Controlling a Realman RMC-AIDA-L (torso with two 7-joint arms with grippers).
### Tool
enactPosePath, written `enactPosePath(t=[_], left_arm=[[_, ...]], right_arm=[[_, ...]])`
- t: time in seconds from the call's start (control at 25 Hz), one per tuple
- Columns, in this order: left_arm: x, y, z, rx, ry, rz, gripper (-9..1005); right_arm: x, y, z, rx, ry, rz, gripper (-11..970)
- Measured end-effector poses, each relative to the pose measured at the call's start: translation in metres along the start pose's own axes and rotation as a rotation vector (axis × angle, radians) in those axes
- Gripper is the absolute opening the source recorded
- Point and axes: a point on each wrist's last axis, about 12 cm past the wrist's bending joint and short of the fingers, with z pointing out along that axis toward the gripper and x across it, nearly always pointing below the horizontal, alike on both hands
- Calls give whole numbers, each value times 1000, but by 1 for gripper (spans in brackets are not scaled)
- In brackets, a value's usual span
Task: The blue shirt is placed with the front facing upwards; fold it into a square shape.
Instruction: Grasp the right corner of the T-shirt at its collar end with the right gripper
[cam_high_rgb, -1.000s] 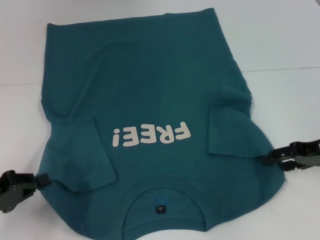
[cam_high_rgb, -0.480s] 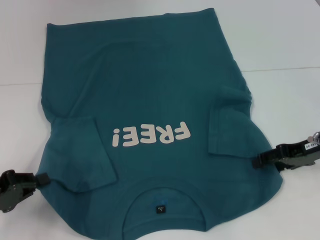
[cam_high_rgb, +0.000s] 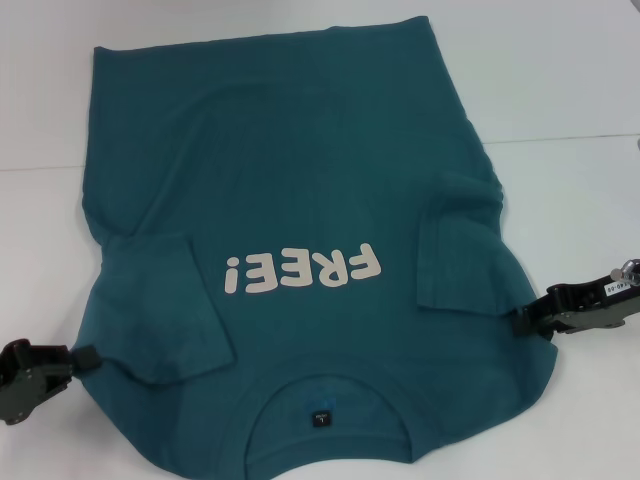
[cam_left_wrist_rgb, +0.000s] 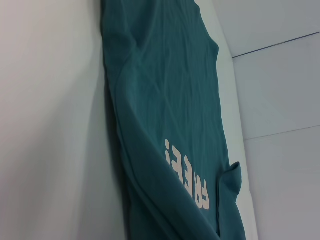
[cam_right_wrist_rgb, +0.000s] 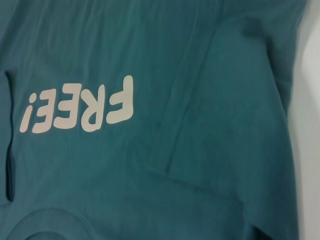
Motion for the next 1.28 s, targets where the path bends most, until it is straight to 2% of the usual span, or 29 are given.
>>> enactPosePath(t=[0.28,0.4,0.6,1.04,1.28], left_arm=[[0,0,0,2,2,0,7],[0,0,0,2,2,-1,7],[1,0,0,4,4,-2,7],[1,-1,0,5,6,-1,6],[1,-1,0,5,4,-2,7]], right_arm=[[-1,1,-2,-6,3,-4,337],[-1,1,-3,-6,9,-12,94],[0,-1,-6,-7,18,-12,36],[2,-4,-12,-1,32,-8,42],[4,-7,-12,47,70,-19,49]])
